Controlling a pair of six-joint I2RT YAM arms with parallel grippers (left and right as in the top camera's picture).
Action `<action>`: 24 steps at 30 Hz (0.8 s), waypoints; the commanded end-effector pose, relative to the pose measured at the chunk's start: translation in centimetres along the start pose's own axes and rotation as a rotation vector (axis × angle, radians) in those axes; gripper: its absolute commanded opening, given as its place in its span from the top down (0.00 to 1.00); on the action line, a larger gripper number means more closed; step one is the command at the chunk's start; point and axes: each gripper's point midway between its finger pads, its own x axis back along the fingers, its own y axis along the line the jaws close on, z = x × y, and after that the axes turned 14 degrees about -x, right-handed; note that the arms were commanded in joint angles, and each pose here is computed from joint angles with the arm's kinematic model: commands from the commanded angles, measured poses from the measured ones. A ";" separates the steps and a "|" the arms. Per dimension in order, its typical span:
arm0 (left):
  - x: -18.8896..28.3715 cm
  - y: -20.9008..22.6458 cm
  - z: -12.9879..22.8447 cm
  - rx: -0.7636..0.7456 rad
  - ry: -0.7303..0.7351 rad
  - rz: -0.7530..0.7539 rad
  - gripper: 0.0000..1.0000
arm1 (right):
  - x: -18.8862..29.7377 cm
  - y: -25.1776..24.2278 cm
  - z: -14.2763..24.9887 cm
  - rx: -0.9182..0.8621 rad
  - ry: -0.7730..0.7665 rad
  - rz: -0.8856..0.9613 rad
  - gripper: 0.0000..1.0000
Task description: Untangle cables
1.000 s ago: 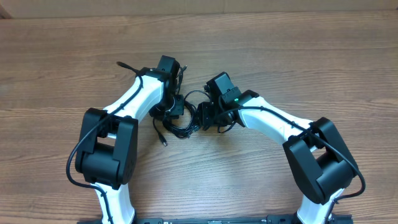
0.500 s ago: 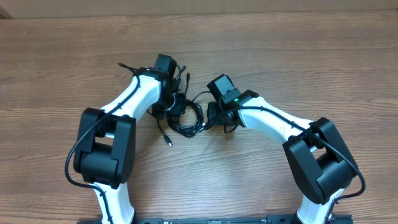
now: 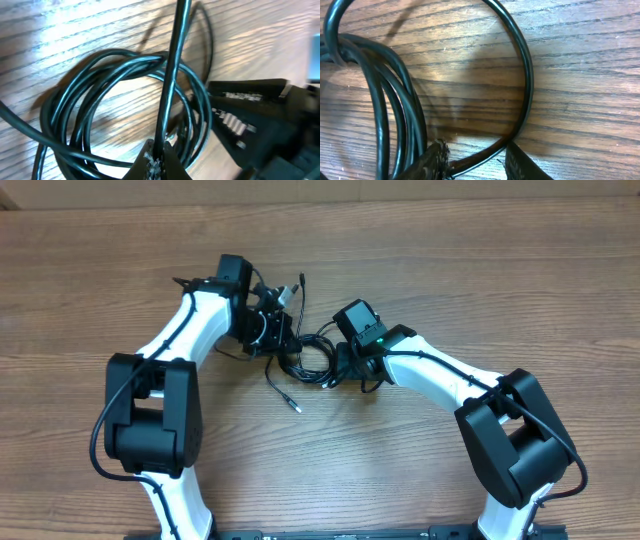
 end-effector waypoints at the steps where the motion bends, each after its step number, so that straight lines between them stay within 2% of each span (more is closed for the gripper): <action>1: 0.5 -1.1 -1.0 -0.030 -0.036 0.093 0.96 | 0.0 0.0 -0.1 -0.004 -0.013 0.004 0.63; 6: 0.3 -0.9 -0.9 -0.023 -0.029 0.074 0.96 | 0.0 0.0 -0.1 -0.004 -0.013 0.004 0.63; 12: -0.3 1.4 -0.2 0.074 0.017 -0.103 0.96 | 0.1 1.1 0.8 -0.004 0.044 -0.053 0.63; 17: -1.4 2.0 0.7 0.075 0.061 -0.217 0.96 | 0.3 2.9 1.8 0.000 0.111 -0.153 0.63; 24: -2.6 2.7 2.4 0.107 0.118 -0.367 0.96 | 0.4 3.1 1.8 0.001 0.113 -0.161 0.63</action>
